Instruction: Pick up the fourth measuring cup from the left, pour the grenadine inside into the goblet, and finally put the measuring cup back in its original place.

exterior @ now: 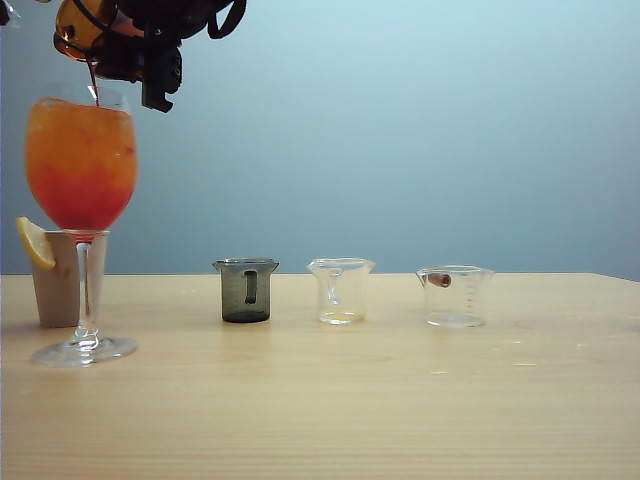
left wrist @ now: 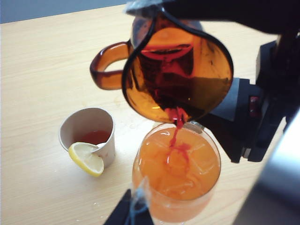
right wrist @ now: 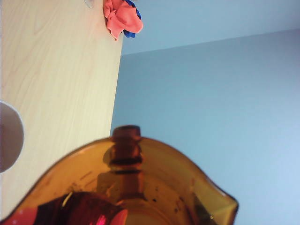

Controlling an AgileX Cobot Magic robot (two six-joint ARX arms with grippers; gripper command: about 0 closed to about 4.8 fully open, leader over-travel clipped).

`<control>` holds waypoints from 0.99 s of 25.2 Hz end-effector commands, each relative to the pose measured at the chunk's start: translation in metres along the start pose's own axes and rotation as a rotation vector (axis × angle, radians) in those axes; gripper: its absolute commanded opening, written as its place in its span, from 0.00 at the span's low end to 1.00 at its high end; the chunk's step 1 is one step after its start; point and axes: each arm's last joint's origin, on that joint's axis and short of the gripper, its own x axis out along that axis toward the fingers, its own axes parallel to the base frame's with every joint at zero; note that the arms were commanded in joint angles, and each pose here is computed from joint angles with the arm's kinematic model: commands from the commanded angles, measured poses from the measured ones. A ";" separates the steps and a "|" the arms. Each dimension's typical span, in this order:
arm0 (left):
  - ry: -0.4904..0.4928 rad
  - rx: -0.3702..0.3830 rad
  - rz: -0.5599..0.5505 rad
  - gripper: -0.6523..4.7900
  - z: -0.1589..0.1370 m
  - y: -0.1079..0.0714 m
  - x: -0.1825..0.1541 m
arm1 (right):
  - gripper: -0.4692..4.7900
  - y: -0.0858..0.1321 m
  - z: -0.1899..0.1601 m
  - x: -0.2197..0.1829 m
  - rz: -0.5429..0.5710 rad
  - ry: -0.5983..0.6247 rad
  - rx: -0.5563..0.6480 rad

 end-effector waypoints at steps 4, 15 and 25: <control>-0.014 0.006 -0.003 0.11 0.002 0.000 -0.001 | 0.57 -0.008 0.002 -0.002 -0.039 -0.006 -0.027; -0.014 0.006 -0.003 0.11 0.002 0.000 -0.001 | 0.57 -0.008 0.002 -0.002 -0.043 -0.002 -0.091; -0.014 0.006 -0.003 0.11 0.002 0.000 -0.001 | 0.57 -0.009 0.002 -0.002 -0.050 -0.001 -0.170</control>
